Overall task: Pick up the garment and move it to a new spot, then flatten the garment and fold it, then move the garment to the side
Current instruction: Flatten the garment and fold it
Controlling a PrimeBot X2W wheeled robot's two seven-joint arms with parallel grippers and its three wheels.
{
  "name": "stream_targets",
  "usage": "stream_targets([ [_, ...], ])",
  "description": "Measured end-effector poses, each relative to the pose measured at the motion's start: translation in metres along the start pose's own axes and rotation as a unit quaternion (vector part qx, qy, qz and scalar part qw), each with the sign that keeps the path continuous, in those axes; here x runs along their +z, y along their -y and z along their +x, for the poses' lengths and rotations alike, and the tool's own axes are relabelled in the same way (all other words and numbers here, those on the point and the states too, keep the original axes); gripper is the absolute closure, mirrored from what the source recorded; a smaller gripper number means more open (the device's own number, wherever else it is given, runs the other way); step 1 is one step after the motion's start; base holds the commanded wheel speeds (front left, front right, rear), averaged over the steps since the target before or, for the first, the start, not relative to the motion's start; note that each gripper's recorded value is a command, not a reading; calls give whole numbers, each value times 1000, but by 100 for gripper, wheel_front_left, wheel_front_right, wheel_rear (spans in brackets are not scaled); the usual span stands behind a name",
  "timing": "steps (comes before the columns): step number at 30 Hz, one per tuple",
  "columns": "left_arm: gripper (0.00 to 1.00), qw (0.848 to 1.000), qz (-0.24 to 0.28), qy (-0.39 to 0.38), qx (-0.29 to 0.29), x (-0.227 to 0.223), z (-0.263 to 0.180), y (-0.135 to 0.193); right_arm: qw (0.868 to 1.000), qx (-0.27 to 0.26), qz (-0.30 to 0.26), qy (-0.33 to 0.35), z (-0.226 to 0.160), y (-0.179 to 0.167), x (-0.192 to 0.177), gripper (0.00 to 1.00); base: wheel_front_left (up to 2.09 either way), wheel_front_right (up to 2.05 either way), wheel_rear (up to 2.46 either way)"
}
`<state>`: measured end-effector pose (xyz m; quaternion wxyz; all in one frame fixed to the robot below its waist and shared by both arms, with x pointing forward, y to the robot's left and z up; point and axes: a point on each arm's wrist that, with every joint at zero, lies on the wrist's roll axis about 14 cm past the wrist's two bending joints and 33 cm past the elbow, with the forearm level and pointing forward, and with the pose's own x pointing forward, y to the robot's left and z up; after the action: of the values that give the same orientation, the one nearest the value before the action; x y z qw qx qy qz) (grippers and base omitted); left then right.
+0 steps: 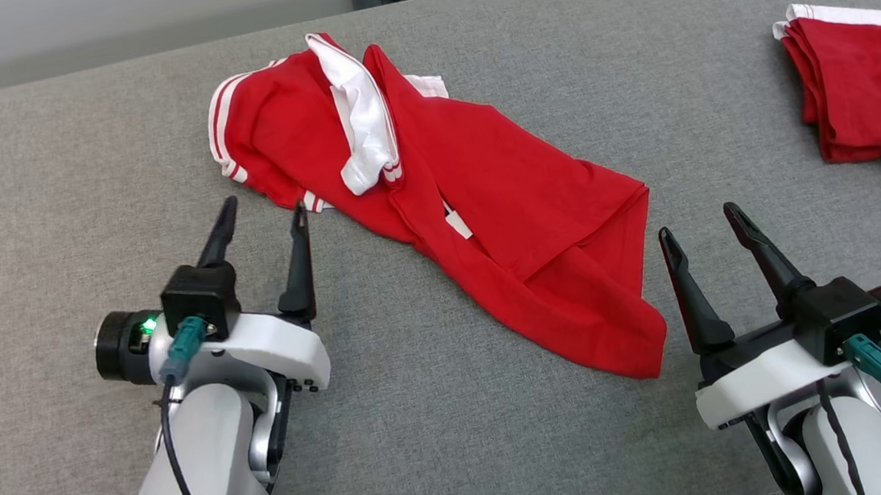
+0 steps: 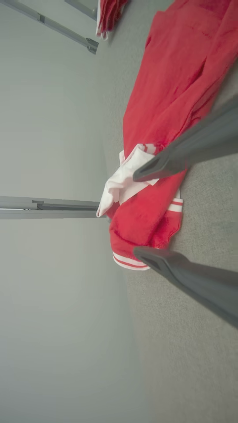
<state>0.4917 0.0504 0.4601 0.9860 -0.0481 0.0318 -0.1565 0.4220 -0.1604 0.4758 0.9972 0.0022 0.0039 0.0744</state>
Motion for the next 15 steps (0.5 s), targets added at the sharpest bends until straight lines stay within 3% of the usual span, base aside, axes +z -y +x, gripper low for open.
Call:
stream_targets([
  [15, 0, 985, 99, -51, -129, -38, 32, 68, 1000, -23, 0, -17, -6, 16, -10, 0, 0, 0, 0],
])
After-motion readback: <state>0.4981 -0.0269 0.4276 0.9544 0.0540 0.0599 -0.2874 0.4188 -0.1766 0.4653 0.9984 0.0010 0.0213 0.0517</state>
